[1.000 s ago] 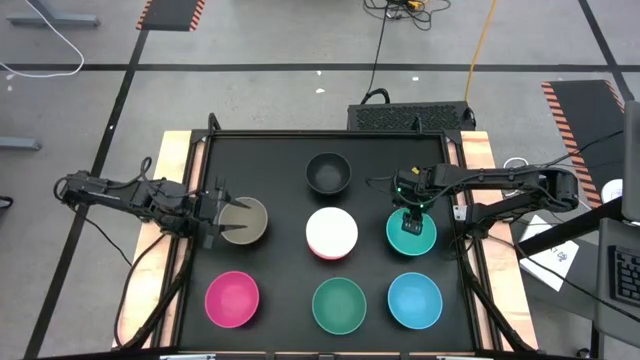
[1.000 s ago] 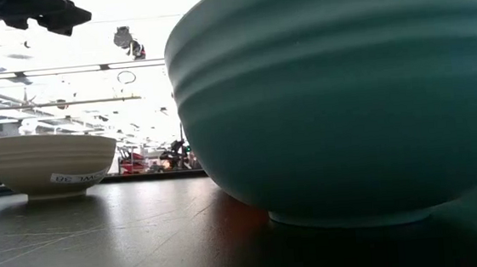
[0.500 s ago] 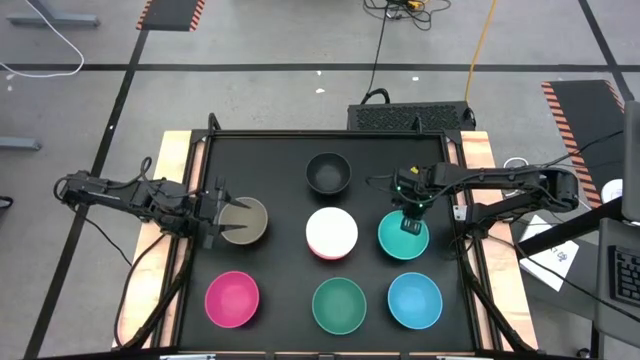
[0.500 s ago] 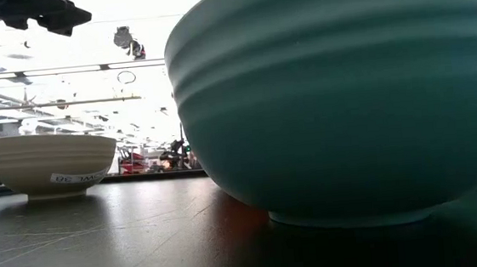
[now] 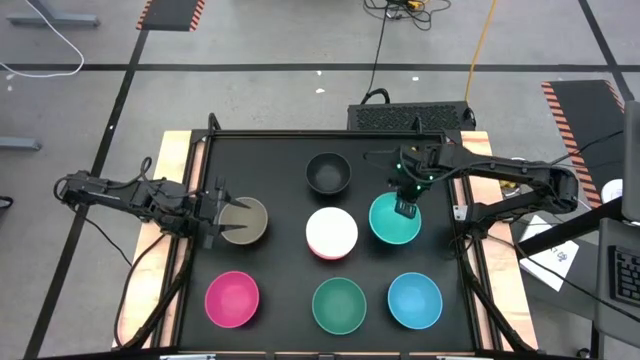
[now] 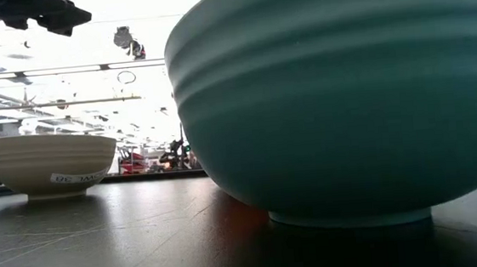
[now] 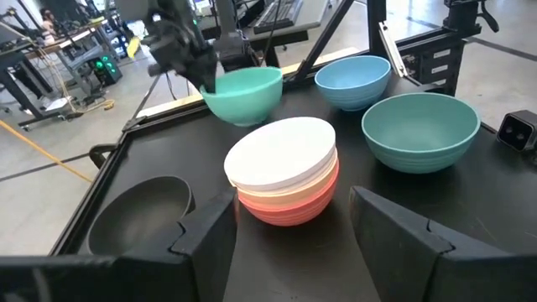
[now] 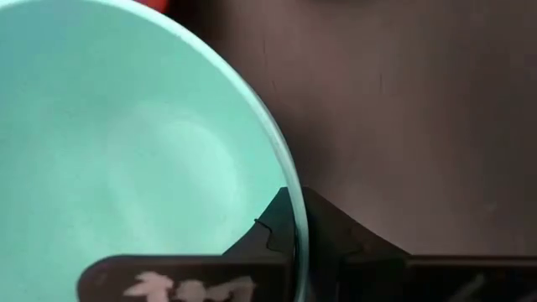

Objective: Nest bowls inside each other
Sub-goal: Stack the light blue bowl on the white bowl

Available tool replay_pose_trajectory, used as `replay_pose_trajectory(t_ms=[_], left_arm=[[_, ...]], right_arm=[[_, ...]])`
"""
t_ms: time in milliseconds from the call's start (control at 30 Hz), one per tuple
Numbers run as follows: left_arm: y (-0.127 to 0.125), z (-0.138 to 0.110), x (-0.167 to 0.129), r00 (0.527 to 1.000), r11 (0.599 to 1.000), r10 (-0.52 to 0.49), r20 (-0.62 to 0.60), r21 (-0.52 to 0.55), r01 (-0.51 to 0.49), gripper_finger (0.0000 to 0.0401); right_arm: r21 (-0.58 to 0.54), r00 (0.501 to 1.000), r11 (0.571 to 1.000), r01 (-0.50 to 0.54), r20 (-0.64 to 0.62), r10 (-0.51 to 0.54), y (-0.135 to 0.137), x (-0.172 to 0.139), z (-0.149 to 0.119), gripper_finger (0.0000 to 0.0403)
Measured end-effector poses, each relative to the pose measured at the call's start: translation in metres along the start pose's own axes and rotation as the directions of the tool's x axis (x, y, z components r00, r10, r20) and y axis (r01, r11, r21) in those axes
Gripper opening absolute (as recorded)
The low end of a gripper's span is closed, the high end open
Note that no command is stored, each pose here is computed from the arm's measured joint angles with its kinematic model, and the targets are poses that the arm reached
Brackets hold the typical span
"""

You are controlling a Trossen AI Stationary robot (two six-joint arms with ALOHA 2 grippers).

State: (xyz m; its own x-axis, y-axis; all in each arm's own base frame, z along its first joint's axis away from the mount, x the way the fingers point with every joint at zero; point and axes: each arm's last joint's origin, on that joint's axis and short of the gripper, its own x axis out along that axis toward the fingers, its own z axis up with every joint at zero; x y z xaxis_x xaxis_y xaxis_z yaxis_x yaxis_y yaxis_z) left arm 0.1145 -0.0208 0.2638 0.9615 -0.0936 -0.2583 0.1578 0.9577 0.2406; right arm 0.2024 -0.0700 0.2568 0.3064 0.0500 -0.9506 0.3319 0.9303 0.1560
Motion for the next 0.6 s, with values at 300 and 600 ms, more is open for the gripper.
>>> replay_pose_trajectory(t_ms=[300,600], left_arm=[[0.000,0.000,0.000,1.000,1.000,0.000,0.000,0.000,0.000,0.0232],[0.000,0.000,0.000,1.000,1.000,-0.001,-0.002,0.000,0.001,0.0232]], right_arm=[[-0.034,0.996,0.999,0.013,0.088,-0.010,0.011,-0.048,0.029,0.0001],[-0.128,0.999,0.992,-0.008,0.042,0.013,0.039,-0.052,0.074,0.0000]])
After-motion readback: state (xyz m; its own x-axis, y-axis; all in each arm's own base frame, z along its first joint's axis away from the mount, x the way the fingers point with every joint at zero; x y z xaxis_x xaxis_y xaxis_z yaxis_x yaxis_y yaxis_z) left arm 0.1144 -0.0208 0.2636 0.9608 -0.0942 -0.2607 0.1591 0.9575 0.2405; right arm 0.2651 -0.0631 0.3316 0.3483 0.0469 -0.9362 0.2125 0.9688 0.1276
